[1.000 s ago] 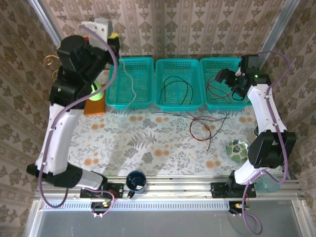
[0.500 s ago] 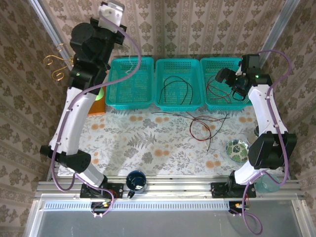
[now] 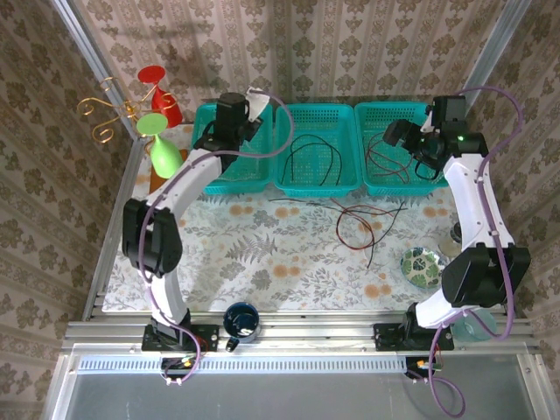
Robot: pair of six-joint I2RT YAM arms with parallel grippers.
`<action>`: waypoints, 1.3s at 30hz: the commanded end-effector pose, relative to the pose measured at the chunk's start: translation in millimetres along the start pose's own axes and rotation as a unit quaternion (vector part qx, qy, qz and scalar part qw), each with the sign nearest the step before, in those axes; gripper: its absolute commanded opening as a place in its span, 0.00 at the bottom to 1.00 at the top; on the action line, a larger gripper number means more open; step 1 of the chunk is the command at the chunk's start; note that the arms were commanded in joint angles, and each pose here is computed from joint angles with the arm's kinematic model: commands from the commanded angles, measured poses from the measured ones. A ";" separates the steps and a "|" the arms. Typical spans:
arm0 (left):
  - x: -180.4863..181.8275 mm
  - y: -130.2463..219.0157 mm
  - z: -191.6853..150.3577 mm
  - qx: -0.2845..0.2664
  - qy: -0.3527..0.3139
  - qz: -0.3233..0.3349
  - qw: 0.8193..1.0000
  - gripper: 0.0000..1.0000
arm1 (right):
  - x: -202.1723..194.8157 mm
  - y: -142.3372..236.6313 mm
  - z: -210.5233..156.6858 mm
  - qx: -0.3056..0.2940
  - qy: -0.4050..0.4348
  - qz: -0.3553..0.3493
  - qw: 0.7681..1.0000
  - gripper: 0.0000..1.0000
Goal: Untangle the cables
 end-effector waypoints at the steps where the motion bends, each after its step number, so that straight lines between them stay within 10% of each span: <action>1: 23.0 -14.9 -24.7 0.084 0.072 0.018 0.994 0.00 | 0.6 14.8 -3.8 0.002 0.009 0.008 1.000 1.00; 18: -21.2 -86.2 -126.1 0.380 0.195 -0.161 0.890 0.00 | -0.5 26.2 -20.2 0.006 0.001 0.019 1.000 1.00; 22: -24.6 -90.5 -132.0 0.399 0.206 -0.181 0.875 0.18 | -0.8 29.9 -24.2 0.007 0.001 0.020 1.000 1.00; 27: -14.0 -72.8 -100.3 0.379 0.179 -0.153 0.895 0.71 | -3.6 24.9 -33.0 0.022 -0.005 0.016 1.000 1.00; 39: 11.7 9.1 5.4 0.242 0.153 -0.107 0.952 0.87 | -10.1 5.7 -102.4 0.092 -0.024 0.020 0.995 0.99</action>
Point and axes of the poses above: each hand's point on the last joint's axis, 136 mm out from that joint toward the fingers, its own y axis back along the fingers, its own x axis along the line the jaws close on, z = x × y, the point moved 9 cm from there along y, back along the fingers, and after that the axes turned 9 degrees about y, right-handed, at the moved point
